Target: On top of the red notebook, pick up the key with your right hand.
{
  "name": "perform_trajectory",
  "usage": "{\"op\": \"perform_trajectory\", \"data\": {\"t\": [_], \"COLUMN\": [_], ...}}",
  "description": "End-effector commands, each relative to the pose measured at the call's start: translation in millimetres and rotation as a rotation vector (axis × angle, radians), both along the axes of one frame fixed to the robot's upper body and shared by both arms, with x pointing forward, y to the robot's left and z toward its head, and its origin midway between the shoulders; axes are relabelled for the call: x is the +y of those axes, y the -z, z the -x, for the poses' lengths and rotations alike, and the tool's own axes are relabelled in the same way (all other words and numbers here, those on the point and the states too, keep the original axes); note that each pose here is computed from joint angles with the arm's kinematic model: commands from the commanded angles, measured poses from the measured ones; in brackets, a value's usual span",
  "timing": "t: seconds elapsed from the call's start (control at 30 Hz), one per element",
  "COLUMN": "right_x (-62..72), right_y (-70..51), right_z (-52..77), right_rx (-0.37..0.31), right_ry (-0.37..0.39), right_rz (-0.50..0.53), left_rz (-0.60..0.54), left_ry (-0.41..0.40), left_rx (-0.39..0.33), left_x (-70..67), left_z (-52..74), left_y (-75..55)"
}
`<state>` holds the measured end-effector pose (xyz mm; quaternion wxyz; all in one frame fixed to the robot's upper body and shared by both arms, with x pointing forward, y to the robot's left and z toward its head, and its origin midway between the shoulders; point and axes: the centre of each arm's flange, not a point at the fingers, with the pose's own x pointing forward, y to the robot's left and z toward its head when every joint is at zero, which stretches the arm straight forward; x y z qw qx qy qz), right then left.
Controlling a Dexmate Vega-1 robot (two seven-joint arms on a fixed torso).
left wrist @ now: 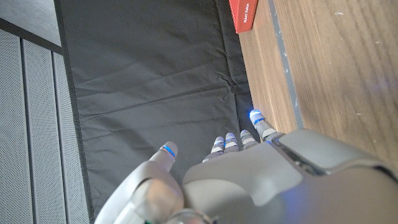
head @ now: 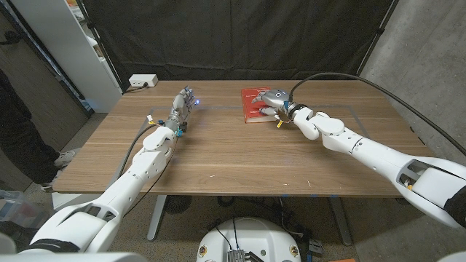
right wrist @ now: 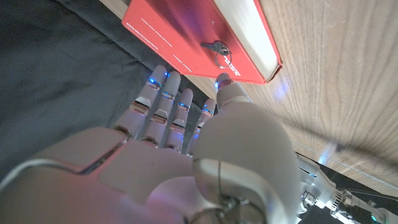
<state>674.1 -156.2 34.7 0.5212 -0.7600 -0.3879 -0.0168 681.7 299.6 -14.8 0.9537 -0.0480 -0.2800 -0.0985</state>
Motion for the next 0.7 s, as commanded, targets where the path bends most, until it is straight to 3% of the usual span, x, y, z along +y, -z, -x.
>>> {"op": "perform_trajectory", "data": {"t": [0.03, 0.7], "right_x": [-1.5, -6.4], "right_y": [-1.5, 2.7], "right_z": [-8.1, -19.7], "right_rx": [-0.001, 0.014], "right_ry": [0.011, 0.013], "right_rz": [0.002, 0.023], "left_rz": [-0.007, -0.002], "left_ry": [0.005, 0.021], "left_rx": [-0.005, -0.021], "left_x": [-1.3, -6.1], "left_z": [3.8, -1.0], "left_y": [-2.2, -12.6]}}
